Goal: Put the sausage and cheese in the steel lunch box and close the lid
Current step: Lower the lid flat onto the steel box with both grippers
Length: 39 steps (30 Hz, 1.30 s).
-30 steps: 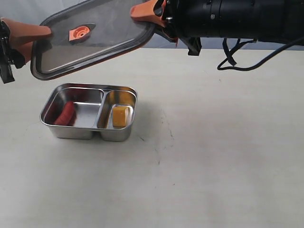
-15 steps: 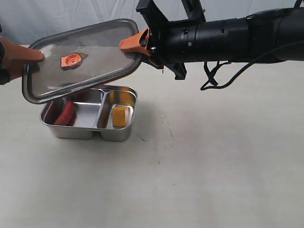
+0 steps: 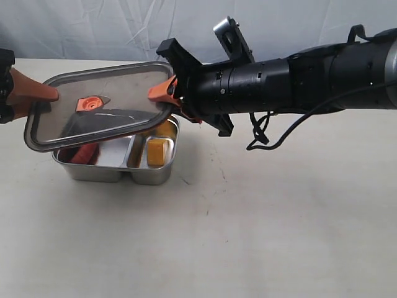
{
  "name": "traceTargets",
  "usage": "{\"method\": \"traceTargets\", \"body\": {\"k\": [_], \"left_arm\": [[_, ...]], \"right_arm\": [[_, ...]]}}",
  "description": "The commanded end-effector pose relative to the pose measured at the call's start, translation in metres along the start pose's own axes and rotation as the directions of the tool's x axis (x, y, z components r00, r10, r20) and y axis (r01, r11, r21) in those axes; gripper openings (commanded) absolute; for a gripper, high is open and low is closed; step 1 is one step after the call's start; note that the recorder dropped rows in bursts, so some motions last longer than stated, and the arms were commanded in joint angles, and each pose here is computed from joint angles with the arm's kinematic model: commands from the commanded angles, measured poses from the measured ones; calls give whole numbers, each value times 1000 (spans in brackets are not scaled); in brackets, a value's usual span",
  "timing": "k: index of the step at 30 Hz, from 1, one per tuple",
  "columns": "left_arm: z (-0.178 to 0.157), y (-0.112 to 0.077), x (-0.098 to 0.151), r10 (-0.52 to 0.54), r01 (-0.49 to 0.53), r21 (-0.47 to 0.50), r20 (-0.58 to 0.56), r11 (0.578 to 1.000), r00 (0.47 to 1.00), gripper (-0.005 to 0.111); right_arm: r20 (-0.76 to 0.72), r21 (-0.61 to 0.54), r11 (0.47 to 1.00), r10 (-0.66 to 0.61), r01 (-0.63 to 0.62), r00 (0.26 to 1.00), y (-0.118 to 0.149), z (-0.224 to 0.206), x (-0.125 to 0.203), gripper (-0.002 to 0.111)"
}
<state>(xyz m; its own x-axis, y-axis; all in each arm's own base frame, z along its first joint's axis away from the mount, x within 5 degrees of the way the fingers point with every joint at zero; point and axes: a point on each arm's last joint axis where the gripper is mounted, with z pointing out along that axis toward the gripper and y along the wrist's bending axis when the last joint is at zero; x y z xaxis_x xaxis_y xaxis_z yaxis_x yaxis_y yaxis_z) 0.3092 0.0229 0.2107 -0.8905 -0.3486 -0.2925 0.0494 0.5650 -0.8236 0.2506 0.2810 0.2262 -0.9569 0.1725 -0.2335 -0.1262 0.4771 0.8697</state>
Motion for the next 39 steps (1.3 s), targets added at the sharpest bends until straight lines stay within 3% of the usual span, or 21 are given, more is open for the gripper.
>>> {"method": "traceTargets", "body": {"k": [1, 7, 21, 30, 35, 39], "left_arm": [[8, -5, -5, 18, -13, 92, -53, 996, 998, 0], [10, -4, -19, 42, -36, 107, -57, 994, 997, 0], [33, 25, -30, 17, -11, 70, -84, 997, 996, 0], [65, 21, -33, 66, -58, 62, -130, 996, 989, 0], [65, 19, -39, 88, -83, 48, -120, 995, 989, 0], [64, 23, -41, 83, -86, -17, -132, 996, 988, 0]], "right_arm": [[-106, -23, 995, -96, 94, 990, 1, 7, 17, -1], [-142, 21, 996, -81, 85, 986, -16, 19, 20, -1], [-178, 109, 991, -56, 76, 982, -40, 41, 32, -1], [-137, 168, 980, -83, 105, 987, -46, 41, 28, -1], [-128, 197, 975, -77, 102, 989, -53, 44, 27, -1], [-142, 219, 971, -60, 90, 988, -63, 50, 29, -1]]}}
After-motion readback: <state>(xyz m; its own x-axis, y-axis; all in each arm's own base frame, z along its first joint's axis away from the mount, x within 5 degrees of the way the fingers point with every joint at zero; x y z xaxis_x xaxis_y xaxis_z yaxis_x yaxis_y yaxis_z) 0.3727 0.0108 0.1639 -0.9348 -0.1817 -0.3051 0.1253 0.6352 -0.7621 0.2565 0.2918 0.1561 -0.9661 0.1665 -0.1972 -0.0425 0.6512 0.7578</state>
